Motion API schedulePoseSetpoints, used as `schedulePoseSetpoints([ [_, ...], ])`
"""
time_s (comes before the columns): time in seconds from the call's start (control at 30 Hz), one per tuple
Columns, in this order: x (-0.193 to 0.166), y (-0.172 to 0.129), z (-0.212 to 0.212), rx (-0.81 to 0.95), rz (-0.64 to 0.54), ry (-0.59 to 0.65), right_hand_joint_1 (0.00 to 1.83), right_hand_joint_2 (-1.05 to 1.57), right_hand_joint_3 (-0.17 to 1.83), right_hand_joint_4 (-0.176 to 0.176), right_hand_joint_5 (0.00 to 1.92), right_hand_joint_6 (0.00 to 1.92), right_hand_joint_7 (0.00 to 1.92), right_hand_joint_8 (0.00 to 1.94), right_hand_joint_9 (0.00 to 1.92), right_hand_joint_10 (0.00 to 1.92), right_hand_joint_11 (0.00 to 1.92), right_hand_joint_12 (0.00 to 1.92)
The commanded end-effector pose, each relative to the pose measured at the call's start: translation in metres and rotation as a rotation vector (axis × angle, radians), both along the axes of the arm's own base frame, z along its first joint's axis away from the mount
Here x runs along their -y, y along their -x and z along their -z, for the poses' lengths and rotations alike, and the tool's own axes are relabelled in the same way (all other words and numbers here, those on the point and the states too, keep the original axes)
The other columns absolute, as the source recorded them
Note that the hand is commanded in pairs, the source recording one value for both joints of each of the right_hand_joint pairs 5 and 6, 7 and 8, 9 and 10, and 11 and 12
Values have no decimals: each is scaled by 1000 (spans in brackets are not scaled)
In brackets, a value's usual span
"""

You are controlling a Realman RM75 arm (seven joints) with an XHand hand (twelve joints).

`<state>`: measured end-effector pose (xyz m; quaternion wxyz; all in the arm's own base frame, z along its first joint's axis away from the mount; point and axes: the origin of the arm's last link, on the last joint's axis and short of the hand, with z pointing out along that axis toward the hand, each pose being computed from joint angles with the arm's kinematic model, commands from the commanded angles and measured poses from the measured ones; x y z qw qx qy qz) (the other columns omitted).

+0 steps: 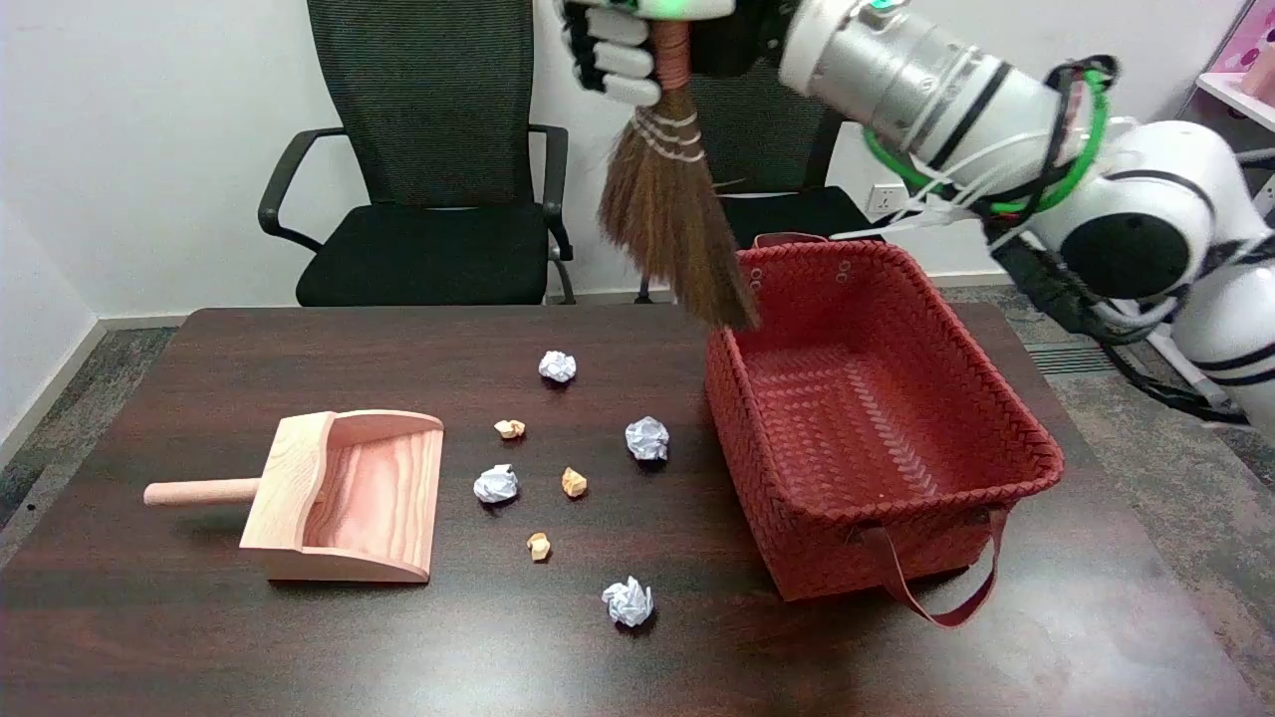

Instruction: Sweep the paper ball into the dustpan.

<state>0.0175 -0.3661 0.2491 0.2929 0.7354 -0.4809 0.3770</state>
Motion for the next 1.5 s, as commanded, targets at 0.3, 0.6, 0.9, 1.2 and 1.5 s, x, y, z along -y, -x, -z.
schedulePoseSetpoints([
  [0.3, 69, 51, 64, 36, 49, -71, 851, 1571, 1216, 176, 1920, 1920, 1920, 1920, 1920, 1920, 1920, 1920],
  [0.6, 98, 77, 68, -19, 8, 30, 851, 1571, 1222, 176, 1920, 1920, 1920, 1920, 1920, 1920, 1920, 1920],
  [0.9, 111, 108, 63, -57, -31, 178, 848, 1571, 1247, 176, 1920, 1920, 1920, 1920, 1920, 1920, 1920, 1920],
  [1.2, 110, 134, 53, -7, -43, 295, 832, 1570, 1288, 176, 1920, 1920, 1920, 1920, 1920, 1920, 1920, 1920],
  [1.5, 98, 160, 60, 41, -38, 361, 825, 1571, 1311, 176, 1920, 1920, 1920, 1920, 1920, 1920, 1920, 1920],
])
